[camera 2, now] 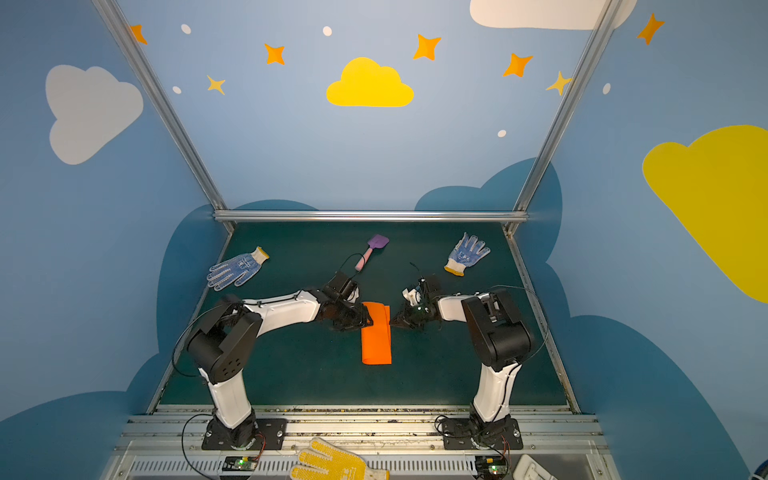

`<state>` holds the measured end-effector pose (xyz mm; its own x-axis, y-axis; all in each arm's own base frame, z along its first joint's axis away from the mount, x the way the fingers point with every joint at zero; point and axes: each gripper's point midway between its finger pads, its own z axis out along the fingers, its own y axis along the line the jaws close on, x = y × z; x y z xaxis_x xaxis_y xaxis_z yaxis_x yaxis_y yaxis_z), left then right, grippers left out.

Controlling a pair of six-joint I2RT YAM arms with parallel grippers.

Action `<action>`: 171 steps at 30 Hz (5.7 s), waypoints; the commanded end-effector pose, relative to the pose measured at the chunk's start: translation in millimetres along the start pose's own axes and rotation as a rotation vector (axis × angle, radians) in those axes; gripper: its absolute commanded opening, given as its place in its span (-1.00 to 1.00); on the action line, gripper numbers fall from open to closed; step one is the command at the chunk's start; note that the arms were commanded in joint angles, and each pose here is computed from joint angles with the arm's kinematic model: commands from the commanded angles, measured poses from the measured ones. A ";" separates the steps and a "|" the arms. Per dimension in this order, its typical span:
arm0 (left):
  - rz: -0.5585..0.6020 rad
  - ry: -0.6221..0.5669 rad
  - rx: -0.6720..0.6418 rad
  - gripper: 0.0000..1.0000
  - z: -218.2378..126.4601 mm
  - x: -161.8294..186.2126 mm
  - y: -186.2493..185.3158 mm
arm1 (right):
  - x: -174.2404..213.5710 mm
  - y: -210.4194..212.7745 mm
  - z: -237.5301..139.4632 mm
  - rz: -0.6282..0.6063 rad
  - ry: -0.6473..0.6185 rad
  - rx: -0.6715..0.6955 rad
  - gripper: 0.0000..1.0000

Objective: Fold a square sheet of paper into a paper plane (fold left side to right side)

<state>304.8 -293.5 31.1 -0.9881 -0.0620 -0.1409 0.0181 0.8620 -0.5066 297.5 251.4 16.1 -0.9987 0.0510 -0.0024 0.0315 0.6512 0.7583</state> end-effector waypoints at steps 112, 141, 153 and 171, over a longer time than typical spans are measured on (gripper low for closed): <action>0.044 0.105 0.038 0.28 9.1 21.2 11.3 | 22.7 -2.2 18.4 -0.018 0.039 0.051 -1.00; 0.018 0.095 0.008 -0.17 11.8 23.0 17.7 | -4.1 3.9 -29.5 0.029 -0.069 -0.023 -1.00; 0.020 0.092 -0.038 -0.15 13.0 21.9 19.1 | 3.4 -11.3 -19.2 0.056 -0.051 -0.014 -1.00; -0.042 0.055 -0.058 -0.16 12.4 15.1 24.6 | 6.5 -15.0 -16.8 0.063 -0.046 -0.012 -1.00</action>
<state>299.3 -296.9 26.2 -0.9922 -0.0524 -0.1127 0.0164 0.8437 -0.5365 294.6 228.8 21.7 -0.9910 0.1340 0.0021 0.0875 0.6351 0.7675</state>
